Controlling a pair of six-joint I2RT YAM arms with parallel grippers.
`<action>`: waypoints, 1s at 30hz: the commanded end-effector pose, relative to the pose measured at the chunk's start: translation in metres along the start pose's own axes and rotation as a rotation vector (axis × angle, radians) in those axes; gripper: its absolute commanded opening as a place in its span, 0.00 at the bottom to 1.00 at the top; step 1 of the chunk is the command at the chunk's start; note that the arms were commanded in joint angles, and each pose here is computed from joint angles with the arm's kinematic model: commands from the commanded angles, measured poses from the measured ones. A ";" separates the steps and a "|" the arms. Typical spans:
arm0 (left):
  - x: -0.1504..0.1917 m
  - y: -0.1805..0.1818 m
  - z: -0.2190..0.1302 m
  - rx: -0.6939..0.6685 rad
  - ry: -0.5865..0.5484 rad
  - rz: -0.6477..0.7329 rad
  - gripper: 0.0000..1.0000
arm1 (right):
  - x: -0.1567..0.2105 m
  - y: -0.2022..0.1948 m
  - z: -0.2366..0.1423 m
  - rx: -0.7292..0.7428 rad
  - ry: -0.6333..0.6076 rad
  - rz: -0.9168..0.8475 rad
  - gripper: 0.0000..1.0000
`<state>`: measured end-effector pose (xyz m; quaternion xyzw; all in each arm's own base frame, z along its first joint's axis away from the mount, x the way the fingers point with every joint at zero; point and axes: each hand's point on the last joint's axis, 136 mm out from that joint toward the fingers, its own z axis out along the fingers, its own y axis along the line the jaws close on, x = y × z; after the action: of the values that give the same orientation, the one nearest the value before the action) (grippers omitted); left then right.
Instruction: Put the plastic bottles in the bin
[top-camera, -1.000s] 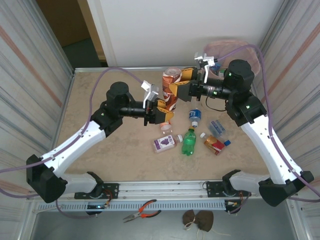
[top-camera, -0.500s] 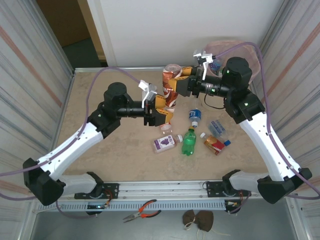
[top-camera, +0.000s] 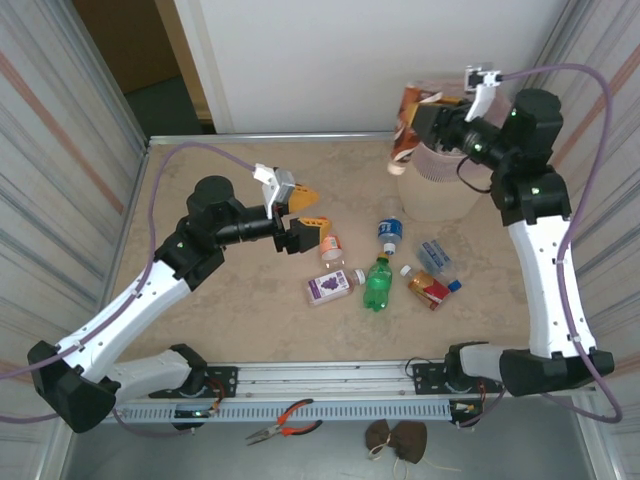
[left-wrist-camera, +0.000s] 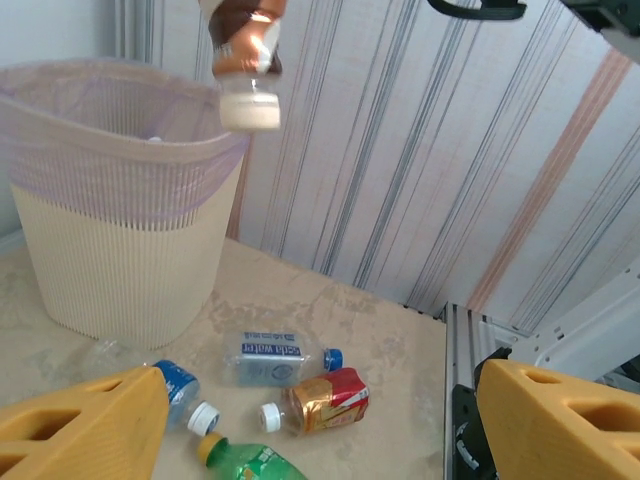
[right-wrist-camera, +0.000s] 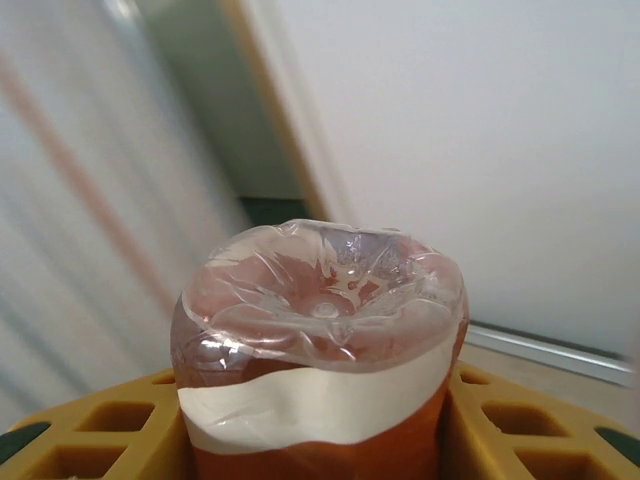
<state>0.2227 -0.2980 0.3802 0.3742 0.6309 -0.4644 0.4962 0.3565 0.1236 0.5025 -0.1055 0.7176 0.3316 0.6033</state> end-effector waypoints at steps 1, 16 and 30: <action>-0.001 0.001 -0.003 -0.015 -0.005 0.006 0.81 | -0.003 -0.057 -0.003 0.201 0.016 0.012 0.48; 0.008 0.011 -0.002 -0.060 0.014 -0.031 0.80 | 0.007 -0.236 0.013 0.707 0.244 -0.119 0.48; 0.020 0.027 0.006 -0.112 0.064 -0.072 0.79 | 0.102 -0.314 0.033 0.821 0.582 -0.062 0.50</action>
<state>0.2385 -0.2976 0.3571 0.3510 0.6689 -0.4413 0.4843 0.5353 -0.0641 0.3159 0.0353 0.9087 -0.0242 0.4152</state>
